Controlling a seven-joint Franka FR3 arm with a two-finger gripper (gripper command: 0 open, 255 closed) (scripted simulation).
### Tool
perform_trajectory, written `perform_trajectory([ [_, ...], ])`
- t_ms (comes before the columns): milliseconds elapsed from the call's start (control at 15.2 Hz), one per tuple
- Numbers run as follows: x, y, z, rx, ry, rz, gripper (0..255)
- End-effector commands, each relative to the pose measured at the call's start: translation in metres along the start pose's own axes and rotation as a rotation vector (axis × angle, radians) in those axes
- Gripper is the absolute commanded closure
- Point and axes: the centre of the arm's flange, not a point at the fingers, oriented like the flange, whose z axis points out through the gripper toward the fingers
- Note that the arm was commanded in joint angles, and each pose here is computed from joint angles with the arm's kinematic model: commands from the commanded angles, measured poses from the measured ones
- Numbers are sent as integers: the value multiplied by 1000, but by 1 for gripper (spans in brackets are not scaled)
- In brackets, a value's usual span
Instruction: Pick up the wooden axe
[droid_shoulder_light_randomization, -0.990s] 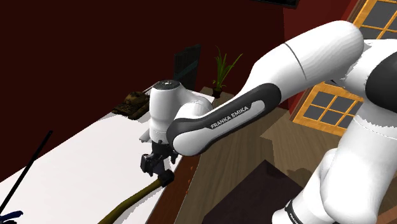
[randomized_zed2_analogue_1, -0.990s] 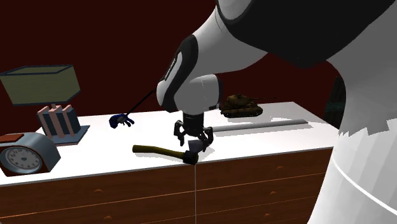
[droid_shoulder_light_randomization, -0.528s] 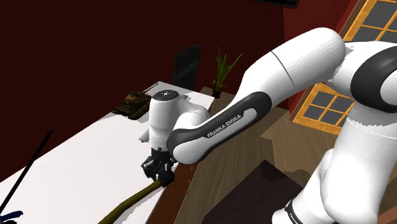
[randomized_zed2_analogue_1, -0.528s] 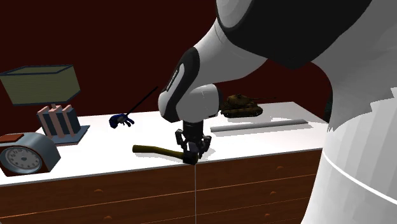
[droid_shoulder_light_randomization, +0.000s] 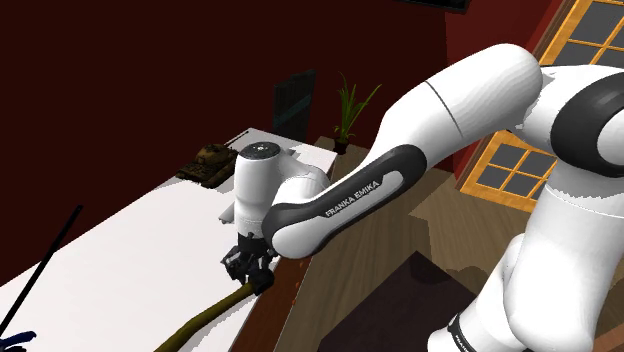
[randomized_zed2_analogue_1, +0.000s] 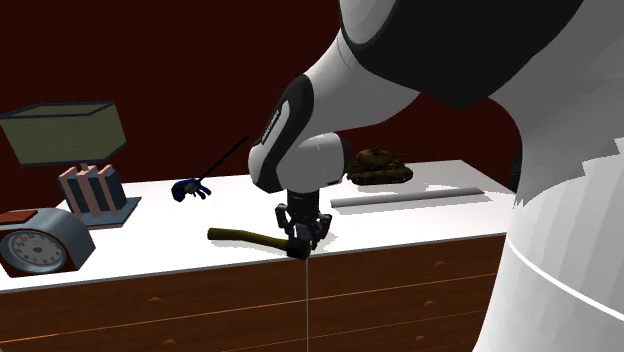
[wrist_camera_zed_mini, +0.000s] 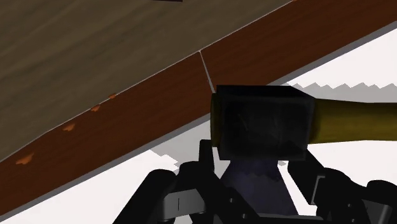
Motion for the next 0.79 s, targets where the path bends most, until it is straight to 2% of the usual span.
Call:
perform_trajectory([
  [0, 1, 1, -1, 0, 0, 0, 255],
  [726, 0, 0, -59, 0, 0, 0, 255],
])
